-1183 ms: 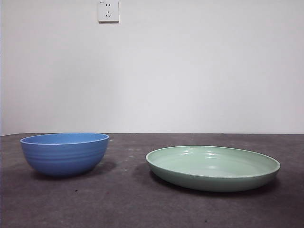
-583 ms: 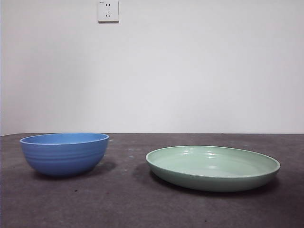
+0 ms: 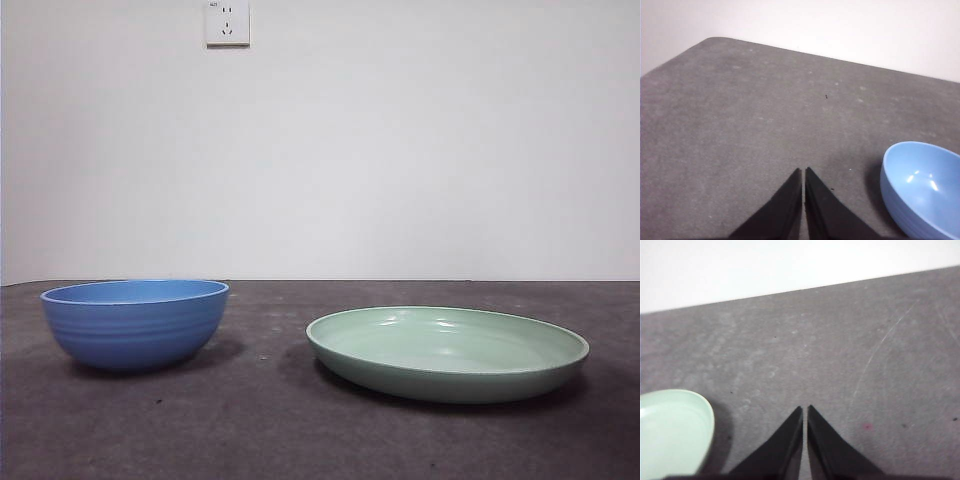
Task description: Pick up the blue bowl, put it on the green plate, put it on desk
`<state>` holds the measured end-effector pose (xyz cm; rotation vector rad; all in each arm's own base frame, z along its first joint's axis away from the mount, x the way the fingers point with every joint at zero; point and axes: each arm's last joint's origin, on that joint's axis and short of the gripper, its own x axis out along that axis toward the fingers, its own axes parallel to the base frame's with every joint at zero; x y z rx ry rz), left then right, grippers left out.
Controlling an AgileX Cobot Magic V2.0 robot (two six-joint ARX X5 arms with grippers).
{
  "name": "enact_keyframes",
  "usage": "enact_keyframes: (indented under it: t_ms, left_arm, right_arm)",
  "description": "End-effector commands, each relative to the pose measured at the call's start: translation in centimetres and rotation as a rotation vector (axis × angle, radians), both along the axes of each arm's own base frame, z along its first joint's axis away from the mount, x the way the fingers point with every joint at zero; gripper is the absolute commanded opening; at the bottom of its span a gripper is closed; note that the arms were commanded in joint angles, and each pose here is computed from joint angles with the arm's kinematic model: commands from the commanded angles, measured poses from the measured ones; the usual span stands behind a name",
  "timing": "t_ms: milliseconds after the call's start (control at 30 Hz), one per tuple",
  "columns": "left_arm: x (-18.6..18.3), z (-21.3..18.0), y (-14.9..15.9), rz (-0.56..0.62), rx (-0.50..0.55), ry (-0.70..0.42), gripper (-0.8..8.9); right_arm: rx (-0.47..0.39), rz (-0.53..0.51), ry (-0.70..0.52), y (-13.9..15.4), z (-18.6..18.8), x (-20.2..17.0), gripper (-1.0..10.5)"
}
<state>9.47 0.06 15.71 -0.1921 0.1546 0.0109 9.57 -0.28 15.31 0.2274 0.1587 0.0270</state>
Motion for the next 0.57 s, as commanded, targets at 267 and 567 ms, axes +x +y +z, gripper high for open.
enact_keyframes:
  t_ms: [267,567]
  left_arm:
    - [-0.8,4.3,-0.1,0.01,-0.262,-0.113,0.11]
    - [-1.8,12.5,-0.2,-0.028,-0.245,-0.158,0.11]
  right_arm:
    - [0.255,-0.012,-0.137,0.2,4.3,-0.8,0.1]
    - [0.274,0.065,-0.115,0.5,11.9,-1.6,0.1]
